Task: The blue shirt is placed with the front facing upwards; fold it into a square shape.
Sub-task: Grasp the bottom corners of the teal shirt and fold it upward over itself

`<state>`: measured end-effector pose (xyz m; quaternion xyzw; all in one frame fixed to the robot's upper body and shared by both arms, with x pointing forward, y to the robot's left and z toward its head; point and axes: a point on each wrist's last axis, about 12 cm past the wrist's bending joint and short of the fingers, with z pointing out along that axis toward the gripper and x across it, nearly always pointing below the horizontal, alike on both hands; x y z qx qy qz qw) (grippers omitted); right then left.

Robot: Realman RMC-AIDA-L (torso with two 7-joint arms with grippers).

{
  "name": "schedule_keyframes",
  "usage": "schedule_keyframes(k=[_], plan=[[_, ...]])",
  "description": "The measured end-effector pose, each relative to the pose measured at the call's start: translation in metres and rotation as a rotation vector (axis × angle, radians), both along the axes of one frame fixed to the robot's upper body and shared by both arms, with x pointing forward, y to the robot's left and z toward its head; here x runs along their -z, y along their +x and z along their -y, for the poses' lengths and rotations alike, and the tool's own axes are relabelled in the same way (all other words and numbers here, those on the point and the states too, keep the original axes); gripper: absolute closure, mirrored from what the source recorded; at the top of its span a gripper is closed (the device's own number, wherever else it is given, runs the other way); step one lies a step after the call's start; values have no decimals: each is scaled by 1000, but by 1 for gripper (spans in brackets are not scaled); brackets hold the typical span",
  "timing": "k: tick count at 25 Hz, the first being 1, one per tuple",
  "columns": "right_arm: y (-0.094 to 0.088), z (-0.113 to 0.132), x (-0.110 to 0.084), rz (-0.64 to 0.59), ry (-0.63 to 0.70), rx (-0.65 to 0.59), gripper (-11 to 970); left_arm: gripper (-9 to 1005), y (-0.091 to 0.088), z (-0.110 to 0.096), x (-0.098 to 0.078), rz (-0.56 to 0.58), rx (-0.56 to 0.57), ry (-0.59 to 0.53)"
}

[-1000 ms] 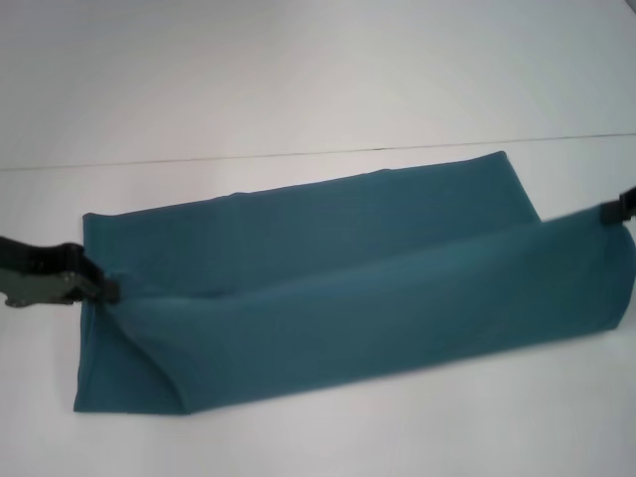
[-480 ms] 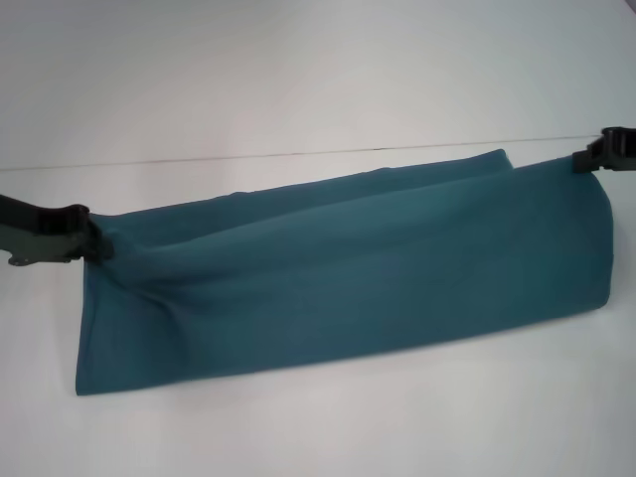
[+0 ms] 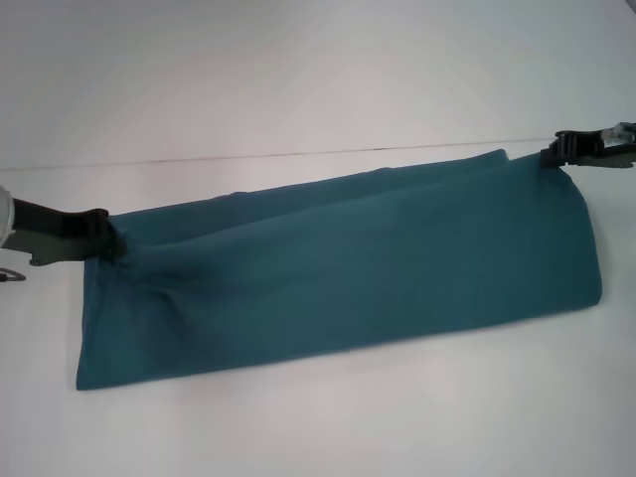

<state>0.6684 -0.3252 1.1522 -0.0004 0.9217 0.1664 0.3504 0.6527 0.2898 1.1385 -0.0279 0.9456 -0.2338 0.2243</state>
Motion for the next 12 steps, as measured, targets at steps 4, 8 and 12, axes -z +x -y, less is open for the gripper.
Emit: schedule_keyframes(k=[4, 8, 12], plan=[[6, -4, 4, 36, -34, 24, 938, 931, 2, 0, 3, 24, -27, -2], [12, -5, 1, 72, -53, 43, 936, 931, 7, 0, -2, 51, -60, -10], [18, -10, 3, 100, -79, 60, 935, 932, 15, 3, -8, 89, -85, -8]])
